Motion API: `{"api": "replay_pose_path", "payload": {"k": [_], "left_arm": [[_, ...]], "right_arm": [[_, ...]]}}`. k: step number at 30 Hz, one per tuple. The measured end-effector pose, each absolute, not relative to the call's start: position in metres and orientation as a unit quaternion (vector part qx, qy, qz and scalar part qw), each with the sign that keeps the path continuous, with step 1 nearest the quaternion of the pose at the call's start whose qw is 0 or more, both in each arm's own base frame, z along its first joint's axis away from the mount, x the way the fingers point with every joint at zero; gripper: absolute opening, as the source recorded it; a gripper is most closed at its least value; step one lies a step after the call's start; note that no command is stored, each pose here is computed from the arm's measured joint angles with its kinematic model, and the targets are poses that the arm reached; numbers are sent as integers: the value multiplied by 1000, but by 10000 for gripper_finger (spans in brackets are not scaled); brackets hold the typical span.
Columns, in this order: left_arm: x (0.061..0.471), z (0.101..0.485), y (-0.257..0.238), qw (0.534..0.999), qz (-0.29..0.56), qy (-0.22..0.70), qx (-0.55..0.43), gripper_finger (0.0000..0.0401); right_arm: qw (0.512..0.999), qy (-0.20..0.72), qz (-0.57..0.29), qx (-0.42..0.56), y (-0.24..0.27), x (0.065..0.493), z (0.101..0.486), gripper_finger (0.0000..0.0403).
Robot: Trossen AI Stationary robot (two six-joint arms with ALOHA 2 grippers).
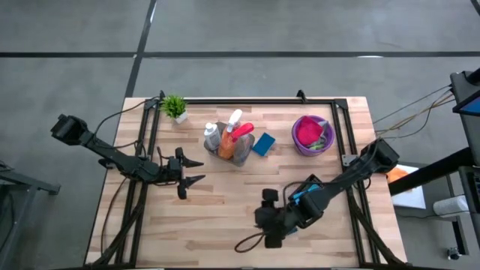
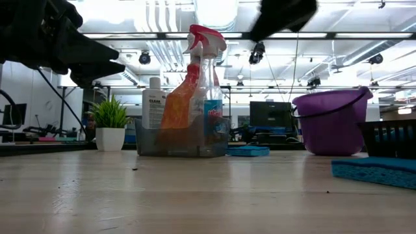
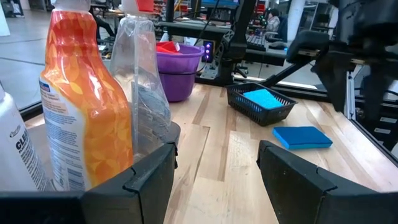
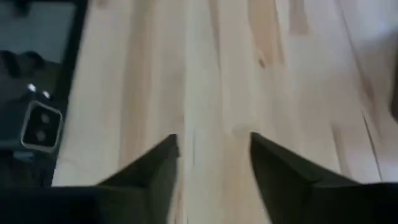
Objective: Pick & Place Kitchen Items
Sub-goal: Put the blue sponge into the black basket
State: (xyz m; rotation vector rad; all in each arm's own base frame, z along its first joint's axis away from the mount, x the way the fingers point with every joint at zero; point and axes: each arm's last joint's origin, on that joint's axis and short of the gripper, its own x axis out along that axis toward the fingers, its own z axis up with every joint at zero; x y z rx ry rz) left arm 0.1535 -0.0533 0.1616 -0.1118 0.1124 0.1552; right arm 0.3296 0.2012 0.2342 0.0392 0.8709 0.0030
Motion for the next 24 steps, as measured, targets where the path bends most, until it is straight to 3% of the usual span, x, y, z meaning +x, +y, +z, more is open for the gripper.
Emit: {"api": "replay_pose_path", "payload": {"k": [5,9,14,24], "left_arm": [[153,161,-53,994,78,58,-55,231],[153,161,-53,994,78,59,-54,231],[153,160,-53,994,78,62,-52,231],[153,160,-53,993,79,66,-50,231]], "right_arm": [[925,377,43,12,206,331,219,296],[910,413,36,17,210,315,200,323],[887,460,29,15,223,294,188,314],[845,534,25,-12,244,256,180,245]]}}
